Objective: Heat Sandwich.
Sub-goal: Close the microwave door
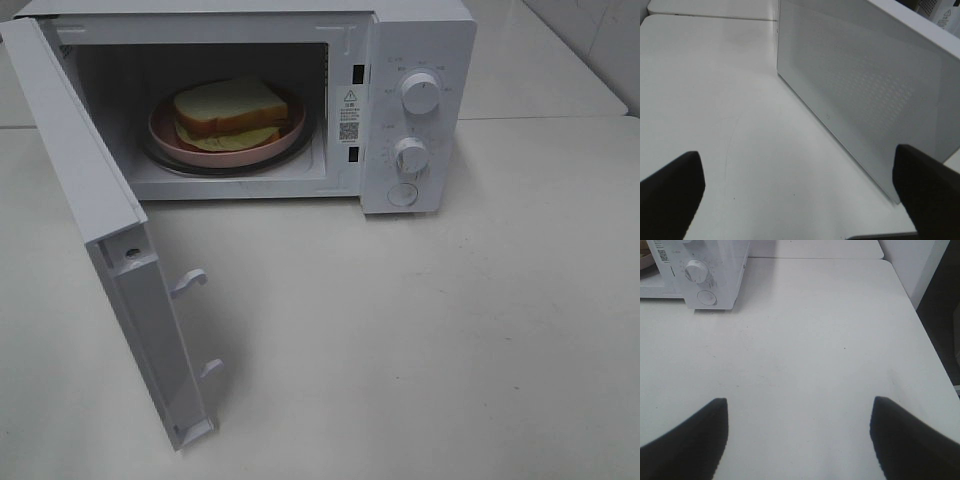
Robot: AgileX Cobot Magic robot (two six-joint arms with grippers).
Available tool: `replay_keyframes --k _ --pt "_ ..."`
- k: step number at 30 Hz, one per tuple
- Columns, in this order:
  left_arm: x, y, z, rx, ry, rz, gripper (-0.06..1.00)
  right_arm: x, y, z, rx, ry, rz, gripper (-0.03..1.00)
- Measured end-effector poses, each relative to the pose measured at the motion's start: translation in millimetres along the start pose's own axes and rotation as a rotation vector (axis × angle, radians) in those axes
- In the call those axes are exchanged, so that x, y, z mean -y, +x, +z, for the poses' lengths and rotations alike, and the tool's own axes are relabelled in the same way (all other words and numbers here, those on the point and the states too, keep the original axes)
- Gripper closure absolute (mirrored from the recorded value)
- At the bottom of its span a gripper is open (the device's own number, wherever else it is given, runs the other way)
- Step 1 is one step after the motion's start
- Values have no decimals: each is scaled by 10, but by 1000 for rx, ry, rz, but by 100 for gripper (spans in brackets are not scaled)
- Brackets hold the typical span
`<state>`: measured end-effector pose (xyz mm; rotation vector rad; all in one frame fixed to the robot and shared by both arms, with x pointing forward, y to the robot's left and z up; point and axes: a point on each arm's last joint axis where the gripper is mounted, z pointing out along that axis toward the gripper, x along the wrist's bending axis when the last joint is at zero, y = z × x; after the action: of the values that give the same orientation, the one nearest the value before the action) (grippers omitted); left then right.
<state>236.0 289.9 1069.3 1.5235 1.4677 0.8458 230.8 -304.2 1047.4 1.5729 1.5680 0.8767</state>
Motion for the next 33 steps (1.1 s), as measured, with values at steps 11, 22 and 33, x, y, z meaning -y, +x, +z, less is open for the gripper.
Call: replay_keyframes --k 11,22,33 --pt "-303 52 362 -17 37 -25 56 0 0 0 0 0 0 20" --pt "-491 161 915 -61 -68 -45 94 0 0 0 0 0 0 20" --pt "-213 287 1334 -122 -251 -31 94 0 0 0 0 0 0 20"
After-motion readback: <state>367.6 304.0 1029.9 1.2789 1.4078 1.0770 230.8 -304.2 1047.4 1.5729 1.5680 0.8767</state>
